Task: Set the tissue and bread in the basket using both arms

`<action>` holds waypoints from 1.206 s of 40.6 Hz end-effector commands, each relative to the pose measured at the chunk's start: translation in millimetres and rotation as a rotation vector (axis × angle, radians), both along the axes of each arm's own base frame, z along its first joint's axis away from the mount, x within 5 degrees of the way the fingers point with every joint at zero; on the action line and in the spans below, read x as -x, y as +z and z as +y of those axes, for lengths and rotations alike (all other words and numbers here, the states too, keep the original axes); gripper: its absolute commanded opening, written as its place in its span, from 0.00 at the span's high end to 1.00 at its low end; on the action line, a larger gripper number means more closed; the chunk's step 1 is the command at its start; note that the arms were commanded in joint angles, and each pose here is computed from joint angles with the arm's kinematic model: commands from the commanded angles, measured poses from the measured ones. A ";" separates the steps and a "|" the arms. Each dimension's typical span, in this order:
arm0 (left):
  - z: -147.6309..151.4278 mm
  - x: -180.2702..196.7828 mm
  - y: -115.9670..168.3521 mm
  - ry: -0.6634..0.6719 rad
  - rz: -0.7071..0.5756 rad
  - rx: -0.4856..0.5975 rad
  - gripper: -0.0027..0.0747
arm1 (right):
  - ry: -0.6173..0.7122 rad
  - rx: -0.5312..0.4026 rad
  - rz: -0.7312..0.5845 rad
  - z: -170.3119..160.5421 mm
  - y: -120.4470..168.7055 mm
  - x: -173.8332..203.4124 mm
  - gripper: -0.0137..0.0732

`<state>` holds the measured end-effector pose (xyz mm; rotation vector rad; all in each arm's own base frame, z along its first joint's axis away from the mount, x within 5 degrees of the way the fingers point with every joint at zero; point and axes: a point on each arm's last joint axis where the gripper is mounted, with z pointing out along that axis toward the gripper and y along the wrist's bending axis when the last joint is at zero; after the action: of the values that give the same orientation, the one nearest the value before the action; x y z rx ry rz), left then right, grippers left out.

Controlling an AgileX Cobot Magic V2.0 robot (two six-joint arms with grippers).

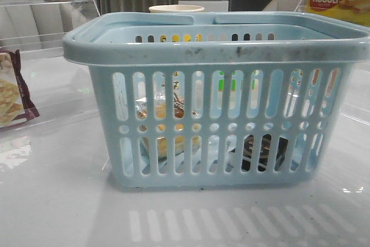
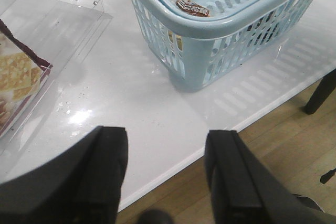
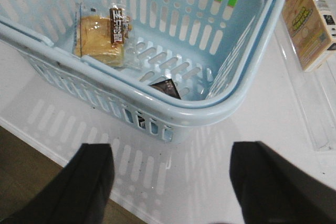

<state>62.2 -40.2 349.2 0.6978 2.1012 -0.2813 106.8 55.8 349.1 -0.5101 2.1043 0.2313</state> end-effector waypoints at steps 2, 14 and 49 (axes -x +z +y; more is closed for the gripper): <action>-2.3 -2.4 13.2 -0.003 -0.076 0.060 0.54 | 0.007 -0.029 -0.119 -7.2 10.0 9.1 0.19; -2.3 -2.5 13.3 -0.004 -0.077 0.060 0.83 | 0.003 -0.013 -0.089 -9.5 3.3 12.3 0.58; 5.1 3.6 11.7 0.026 -0.135 0.097 0.85 | 0.002 -0.009 -0.082 -9.7 2.6 12.6 0.78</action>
<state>59.7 -38.0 348.5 0.6871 2.0817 -0.2867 91.5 45.8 338.0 -0.5111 2.1201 0.2213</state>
